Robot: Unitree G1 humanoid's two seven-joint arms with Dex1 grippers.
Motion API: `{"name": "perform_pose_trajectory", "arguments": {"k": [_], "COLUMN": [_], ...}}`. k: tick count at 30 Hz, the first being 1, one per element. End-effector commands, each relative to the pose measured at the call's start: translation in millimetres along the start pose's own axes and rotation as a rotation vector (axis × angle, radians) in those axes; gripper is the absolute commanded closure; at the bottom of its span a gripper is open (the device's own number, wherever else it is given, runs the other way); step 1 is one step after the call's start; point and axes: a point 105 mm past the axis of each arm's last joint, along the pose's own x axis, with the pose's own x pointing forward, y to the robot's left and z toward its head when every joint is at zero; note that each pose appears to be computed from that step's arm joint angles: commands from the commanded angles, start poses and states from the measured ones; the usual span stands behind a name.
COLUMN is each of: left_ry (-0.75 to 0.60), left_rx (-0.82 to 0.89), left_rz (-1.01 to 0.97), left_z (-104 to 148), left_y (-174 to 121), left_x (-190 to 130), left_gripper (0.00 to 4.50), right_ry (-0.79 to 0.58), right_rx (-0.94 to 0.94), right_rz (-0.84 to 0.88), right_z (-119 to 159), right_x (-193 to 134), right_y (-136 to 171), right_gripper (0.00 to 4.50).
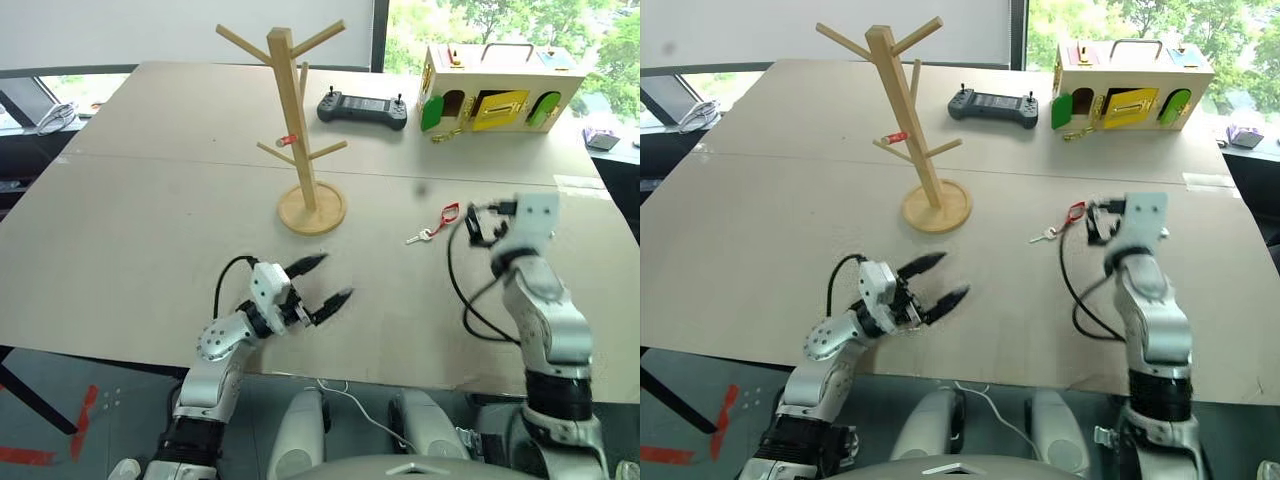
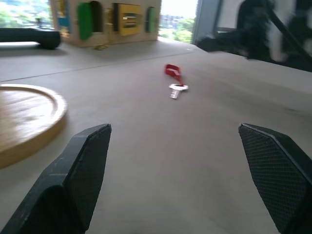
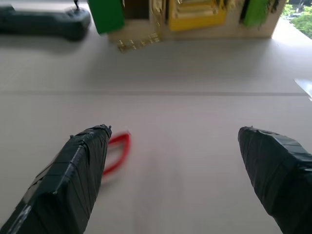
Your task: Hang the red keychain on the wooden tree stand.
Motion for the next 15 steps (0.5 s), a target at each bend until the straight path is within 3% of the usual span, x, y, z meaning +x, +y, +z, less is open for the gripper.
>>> {"name": "perform_pose_trajectory", "arguments": {"k": [1,6,15], "left_ry": [-0.022,-0.034,-0.031], "left_rx": [0.048,0.058,0.063], "left_rz": [-0.055,-0.073,-0.084], "left_z": [6.7,9.4,11.1], "left_y": [-1.4,2.0,3.1], "left_x": [3.0,11.2,13.2], "left_gripper": [0.13,0.13,0.13], "right_ry": [0.067,0.18,0.325], "right_rx": [0.032,-0.013,-0.047], "right_rz": [-0.042,-0.16,-0.207], "right_z": [10.9,12.4,-23.4], "right_x": [-4.5,-3.0,-1.8], "right_y": [9.8,21.0,39.8], "right_gripper": [0.0,0.0,0.0]}}
